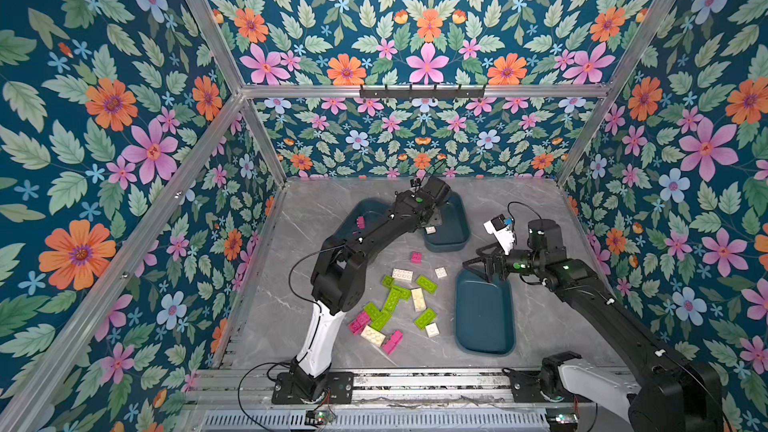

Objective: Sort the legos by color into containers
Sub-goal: 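Carry the white brick to the middle far tub and drop it in, then lower the left gripper onto a lime-green brick in the pile and grasp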

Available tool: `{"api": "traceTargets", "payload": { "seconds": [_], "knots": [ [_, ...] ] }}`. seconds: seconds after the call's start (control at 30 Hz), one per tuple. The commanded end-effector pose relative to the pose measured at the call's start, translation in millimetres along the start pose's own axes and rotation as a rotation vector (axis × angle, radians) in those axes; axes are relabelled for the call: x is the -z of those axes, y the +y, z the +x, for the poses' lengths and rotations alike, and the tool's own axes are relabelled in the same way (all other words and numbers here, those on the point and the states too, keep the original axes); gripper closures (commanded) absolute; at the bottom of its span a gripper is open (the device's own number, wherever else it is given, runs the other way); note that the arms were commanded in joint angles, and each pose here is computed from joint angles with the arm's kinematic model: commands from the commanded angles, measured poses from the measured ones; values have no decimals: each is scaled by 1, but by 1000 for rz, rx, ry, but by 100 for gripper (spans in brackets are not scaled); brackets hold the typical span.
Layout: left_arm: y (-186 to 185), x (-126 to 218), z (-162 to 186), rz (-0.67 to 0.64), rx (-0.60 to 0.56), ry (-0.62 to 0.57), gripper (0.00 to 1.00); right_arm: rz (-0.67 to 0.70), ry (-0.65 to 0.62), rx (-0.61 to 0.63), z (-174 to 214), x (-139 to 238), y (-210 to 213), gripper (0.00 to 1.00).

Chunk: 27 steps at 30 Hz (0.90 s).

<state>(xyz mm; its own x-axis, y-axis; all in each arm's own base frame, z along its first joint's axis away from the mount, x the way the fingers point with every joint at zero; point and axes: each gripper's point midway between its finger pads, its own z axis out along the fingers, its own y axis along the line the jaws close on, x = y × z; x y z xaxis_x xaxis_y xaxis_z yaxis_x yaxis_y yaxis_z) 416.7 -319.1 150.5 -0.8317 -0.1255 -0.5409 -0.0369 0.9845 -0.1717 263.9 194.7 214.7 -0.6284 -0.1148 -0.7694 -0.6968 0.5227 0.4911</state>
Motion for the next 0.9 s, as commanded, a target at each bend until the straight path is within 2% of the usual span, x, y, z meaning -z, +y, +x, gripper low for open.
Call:
{"api": "traceTargets", "payload": {
  "seconds": [0.0, 0.2, 0.33, 0.6, 0.87],
  "knots": [
    [23, 19, 22, -48, -51, 52, 30, -31, -1, 12, -2, -1, 4, 1],
    [61, 53, 64, -93, -133, 144, 29, -76, 10, 2, -2, -4, 9, 1],
    [82, 58, 94, -89, -207, 220, 29, -100, 19, -4, 0, -5, 11, 1],
    [116, 39, 136, -126, -364, 333, 29, -115, 27, -17, 4, -6, 12, 1],
    [137, 14, 144, -137, -415, 358, 30, -86, 51, -38, 15, -2, 12, 1]
  ]
}}
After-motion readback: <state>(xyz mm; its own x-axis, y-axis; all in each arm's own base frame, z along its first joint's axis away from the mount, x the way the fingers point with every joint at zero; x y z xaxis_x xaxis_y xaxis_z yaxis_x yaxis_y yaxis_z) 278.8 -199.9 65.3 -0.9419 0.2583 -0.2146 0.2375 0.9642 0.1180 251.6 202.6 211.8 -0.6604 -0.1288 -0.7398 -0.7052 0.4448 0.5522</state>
